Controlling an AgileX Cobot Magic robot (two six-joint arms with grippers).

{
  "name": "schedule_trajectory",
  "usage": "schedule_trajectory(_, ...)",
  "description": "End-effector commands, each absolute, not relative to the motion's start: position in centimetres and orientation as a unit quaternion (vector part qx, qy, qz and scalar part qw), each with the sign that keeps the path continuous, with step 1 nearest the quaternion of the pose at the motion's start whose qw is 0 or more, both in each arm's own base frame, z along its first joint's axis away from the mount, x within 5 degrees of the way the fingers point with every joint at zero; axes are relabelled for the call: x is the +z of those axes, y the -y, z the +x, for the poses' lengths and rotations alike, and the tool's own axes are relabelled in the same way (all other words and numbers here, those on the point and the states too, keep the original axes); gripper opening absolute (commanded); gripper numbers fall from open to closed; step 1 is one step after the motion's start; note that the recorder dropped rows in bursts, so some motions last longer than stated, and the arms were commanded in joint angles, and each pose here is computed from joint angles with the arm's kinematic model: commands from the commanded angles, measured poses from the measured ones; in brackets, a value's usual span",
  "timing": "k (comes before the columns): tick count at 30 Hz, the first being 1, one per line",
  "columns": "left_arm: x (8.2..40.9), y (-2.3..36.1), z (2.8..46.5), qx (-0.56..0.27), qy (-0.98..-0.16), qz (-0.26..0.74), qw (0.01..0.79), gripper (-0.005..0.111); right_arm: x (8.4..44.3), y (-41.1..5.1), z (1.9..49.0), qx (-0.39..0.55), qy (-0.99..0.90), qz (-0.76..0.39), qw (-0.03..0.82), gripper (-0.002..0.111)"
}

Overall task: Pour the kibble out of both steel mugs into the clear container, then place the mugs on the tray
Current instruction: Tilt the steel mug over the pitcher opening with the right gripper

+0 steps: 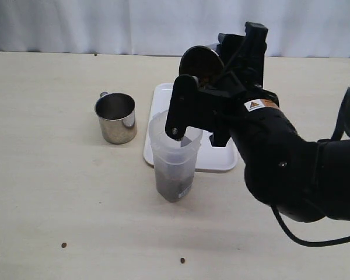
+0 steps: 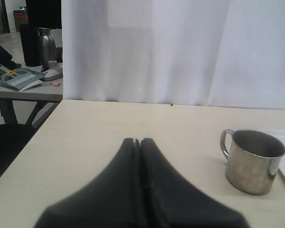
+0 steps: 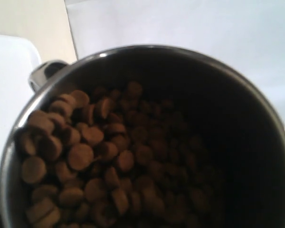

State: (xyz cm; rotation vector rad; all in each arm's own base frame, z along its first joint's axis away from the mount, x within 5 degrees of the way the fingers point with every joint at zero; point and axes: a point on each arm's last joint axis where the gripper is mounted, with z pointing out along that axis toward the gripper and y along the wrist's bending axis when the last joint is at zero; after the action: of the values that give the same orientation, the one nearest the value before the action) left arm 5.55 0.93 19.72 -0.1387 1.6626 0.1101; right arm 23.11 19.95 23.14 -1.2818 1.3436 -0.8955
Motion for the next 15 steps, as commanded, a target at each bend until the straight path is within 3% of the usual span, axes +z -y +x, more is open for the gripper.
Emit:
schedule_trajectory(1,19.75,-0.89,5.54,0.045,-0.734,-0.061,0.675,0.0,23.67,-19.97,23.2,-0.392,-0.54,-0.527,0.525,0.005)
schedule_trajectory(15,19.75,-0.89,5.54,0.045,-0.734,-0.061,0.675,0.0,24.2,-20.13,23.22,-0.412,-0.51,-0.528,0.54,0.005)
